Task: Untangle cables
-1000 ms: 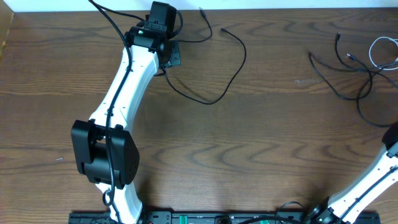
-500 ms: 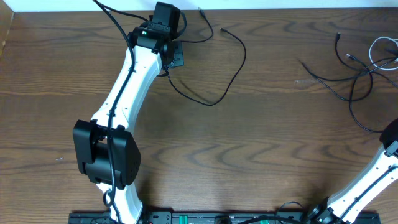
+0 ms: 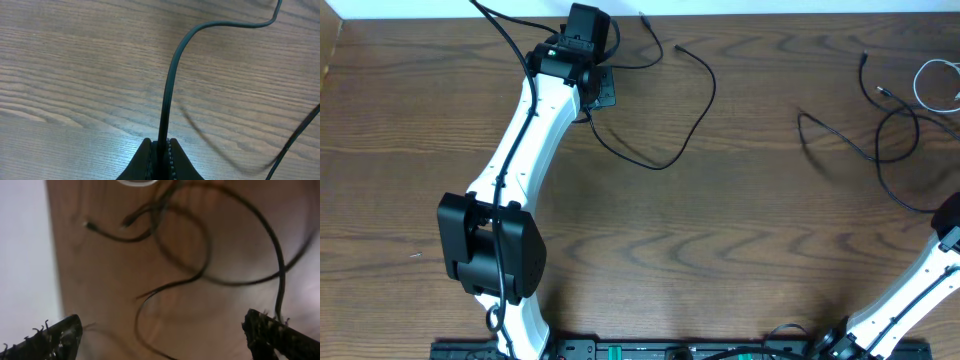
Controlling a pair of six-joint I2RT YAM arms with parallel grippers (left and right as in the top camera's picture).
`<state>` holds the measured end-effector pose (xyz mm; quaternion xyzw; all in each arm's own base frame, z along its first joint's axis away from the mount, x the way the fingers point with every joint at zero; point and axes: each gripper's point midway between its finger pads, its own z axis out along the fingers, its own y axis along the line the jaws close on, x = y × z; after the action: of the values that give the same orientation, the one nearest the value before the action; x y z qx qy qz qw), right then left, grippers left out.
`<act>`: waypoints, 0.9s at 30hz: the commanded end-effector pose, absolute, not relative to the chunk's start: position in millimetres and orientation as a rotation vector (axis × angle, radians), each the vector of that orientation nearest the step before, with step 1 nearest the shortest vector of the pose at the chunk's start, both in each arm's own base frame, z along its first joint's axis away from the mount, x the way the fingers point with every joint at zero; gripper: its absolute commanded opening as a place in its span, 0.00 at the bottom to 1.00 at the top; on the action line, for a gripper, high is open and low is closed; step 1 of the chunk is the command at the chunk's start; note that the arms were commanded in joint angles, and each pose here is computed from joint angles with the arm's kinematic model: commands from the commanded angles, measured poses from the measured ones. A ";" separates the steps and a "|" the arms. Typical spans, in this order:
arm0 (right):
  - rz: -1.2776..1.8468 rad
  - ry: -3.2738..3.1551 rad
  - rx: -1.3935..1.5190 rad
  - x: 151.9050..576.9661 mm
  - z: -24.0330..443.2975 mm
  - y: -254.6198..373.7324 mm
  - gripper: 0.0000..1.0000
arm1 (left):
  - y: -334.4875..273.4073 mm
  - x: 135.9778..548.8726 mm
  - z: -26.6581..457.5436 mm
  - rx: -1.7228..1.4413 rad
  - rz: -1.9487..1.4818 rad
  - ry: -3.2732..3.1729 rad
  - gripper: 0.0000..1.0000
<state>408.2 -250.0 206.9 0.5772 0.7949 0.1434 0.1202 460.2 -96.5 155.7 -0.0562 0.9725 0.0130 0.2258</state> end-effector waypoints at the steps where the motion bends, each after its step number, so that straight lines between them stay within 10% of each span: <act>1: 0.230 2.450 1.486 396.2 208.8 -263.8 0.99 | -96.9 460.9 158.4 -0.132 0.041 2.676 0.07; 19: 0.175 2.821 0.621 463.7 192.2 -134.9 0.95 | -65.9 469.8 193.7 -0.227 0.022 2.570 0.07; 27: 0.090 2.889 0.427 486.4 170.6 -79.7 0.72 | -34.9 454.1 214.1 -0.305 0.044 2.563 0.08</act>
<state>485.1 -84.4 187.0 0.1601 0.9770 0.0554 0.1293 459.3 -37.4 202.9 -0.1193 0.9552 0.0146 0.2704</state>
